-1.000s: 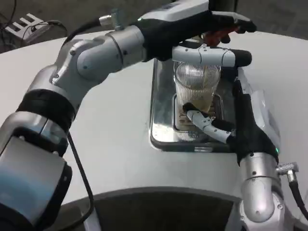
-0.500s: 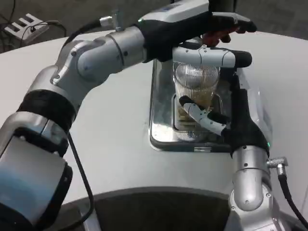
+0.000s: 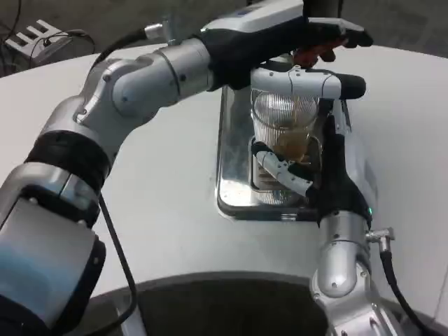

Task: Grasp the cup under the faucet to collect the drink, then remove the cup.

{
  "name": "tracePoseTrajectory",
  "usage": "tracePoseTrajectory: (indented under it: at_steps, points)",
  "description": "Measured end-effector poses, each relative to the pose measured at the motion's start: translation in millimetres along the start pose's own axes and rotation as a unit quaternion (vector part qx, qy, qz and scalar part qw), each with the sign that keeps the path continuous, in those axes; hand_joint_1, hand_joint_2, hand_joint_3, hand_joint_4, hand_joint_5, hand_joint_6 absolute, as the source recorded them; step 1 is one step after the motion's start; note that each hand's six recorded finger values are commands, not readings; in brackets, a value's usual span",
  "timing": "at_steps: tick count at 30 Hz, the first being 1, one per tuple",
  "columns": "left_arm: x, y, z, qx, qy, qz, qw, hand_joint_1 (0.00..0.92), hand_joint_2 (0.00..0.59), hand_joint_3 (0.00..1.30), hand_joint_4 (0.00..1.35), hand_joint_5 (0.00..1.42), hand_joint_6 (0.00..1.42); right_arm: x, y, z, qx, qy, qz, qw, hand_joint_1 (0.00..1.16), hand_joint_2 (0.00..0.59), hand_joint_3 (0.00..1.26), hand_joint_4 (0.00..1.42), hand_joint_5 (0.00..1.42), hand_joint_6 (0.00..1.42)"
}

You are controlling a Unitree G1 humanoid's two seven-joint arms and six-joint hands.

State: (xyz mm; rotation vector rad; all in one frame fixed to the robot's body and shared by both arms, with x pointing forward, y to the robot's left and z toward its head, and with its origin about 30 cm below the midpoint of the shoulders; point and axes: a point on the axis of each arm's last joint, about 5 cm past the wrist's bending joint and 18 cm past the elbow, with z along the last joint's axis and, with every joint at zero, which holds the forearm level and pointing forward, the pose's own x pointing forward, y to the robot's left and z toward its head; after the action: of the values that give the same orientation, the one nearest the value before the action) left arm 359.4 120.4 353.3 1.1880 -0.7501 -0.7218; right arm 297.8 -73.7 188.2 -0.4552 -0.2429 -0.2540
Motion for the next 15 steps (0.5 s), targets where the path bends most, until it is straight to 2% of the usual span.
tracePoseTrajectory:
  at_steps: [5,11,15]
  points:
    - [-0.3,0.2,-0.1,0.0,0.0,0.0,1.0,0.0,0.04,0.21,0.15,0.25,0.26,3.2,2.8,0.9,0.004,-0.001,0.0,1.0,0.71,0.2,0.0,0.0,0.0,0.07]
    - [-0.9,1.1,-0.3,0.001,0.001,-0.001,1.0,0.0,0.038,0.21,0.15,0.25,0.26,6.8,8.6,-1.0,0.002,0.012,-0.002,0.9999,0.72,0.2,0.0,0.0,0.0,0.07]
    - [-1.3,1.9,-0.4,0.002,0.0,-0.003,1.0,0.0,0.037,0.21,0.15,0.25,0.26,11.4,11.7,2.8,0.006,0.004,-0.005,1.0,0.72,0.2,0.0,0.0,0.0,0.05]
